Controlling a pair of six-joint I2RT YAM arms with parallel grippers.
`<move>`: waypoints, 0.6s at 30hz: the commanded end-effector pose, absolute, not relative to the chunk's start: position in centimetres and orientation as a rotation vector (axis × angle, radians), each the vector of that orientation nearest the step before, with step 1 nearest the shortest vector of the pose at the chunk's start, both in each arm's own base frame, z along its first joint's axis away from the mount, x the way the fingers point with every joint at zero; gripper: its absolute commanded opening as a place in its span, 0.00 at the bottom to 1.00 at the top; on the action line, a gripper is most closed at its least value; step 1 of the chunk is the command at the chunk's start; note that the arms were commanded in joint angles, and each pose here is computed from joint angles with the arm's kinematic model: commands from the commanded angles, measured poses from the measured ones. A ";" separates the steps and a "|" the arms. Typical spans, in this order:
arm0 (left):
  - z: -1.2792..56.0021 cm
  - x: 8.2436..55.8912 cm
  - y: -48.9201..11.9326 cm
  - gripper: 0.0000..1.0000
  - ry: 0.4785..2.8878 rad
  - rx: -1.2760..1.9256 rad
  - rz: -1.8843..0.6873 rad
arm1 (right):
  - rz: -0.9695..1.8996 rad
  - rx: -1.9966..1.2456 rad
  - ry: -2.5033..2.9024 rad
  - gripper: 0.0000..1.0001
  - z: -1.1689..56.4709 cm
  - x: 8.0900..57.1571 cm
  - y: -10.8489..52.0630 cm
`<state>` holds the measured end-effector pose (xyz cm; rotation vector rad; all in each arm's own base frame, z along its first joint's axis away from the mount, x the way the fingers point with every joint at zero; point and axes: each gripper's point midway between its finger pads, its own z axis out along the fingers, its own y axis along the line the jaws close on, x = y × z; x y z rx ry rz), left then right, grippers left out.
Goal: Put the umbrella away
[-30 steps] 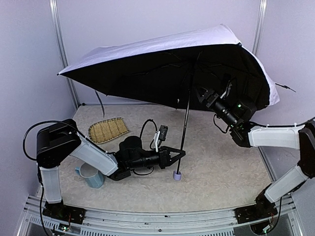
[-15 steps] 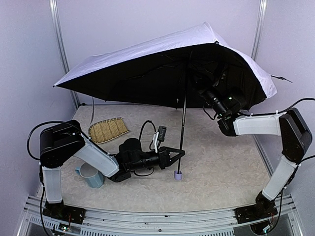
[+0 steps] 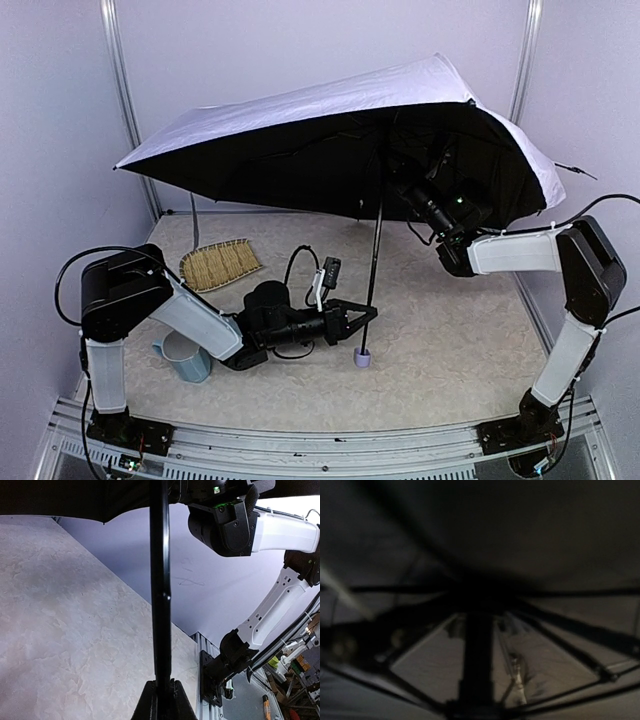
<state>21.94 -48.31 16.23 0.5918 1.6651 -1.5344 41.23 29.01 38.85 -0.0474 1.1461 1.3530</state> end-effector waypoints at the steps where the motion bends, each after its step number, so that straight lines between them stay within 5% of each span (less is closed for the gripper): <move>1: 18.2 21.8 -48.9 0.00 1.580 0.614 -1.546 | 1.348 -0.033 1.127 0.19 39.2 41.2 28.7; 5: 18.2 21.8 -48.8 0.00 1.581 0.613 -1.541 | 1.339 -0.037 1.125 0.00 39.1 41.1 28.6; 7: 18.3 21.8 -48.7 0.00 1.579 0.612 -1.535 | 1.325 -0.041 1.130 0.00 39.1 41.1 28.6; 10: 18.7 22.2 -48.5 0.00 1.579 0.595 -1.505 | 1.256 -0.073 1.164 0.41 38.8 41.2 28.7; 12: 18.8 22.7 -48.3 0.00 1.592 0.577 -1.466 | 1.140 -0.080 1.231 0.57 38.0 41.6 28.6; 18: 18.8 24.0 -48.1 0.00 1.629 0.565 -1.333 | 0.594 -0.120 1.353 0.61 36.4 41.6 28.3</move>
